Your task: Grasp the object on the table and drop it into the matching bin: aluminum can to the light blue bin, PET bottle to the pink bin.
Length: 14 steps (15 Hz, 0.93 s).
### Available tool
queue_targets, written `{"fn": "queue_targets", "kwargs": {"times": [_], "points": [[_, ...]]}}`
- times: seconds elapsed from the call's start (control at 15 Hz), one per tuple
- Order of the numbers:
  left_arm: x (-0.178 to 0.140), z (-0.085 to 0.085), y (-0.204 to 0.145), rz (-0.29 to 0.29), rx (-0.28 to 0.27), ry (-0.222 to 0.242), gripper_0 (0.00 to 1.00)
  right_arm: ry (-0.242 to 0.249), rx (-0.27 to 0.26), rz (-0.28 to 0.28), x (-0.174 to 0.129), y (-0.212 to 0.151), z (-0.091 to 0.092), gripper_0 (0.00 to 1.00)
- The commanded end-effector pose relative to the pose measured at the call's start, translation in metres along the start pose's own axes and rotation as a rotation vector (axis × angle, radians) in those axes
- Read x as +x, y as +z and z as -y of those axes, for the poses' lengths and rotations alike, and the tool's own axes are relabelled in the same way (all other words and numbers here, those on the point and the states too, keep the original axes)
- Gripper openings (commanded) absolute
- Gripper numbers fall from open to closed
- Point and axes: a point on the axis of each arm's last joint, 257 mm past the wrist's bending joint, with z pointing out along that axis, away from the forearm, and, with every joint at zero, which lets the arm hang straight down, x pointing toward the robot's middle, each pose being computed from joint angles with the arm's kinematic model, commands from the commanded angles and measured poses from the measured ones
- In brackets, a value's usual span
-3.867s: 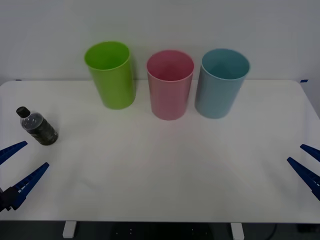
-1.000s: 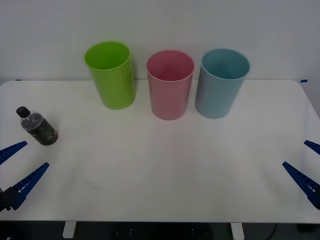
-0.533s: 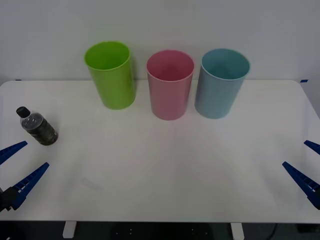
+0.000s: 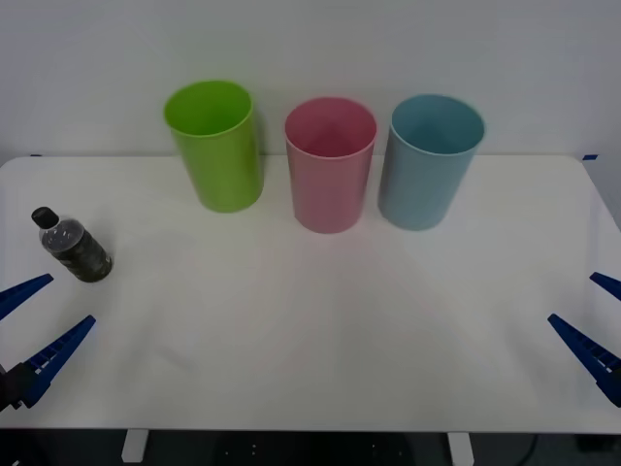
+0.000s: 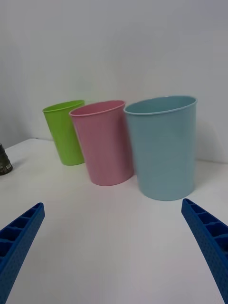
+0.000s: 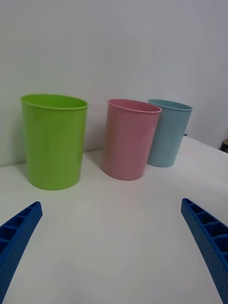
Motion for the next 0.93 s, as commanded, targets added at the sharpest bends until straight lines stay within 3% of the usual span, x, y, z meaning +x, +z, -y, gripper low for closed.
{"fn": "queue_targets", "kwargs": {"times": [0.07, 0.93], "points": [[0.0, 0.0, 0.0, 0.0, 0.0, 0.0, 1.0, 0.0, 0.0, 0.0, 0.0, 0.0, 0.0, 1.0], [0.0, 0.0, 0.0, 0.0, 0.0, 0.0, 1.0, 0.0, 0.0, 0.0, 0.0, 0.0, 0.0, 1.0]]}}
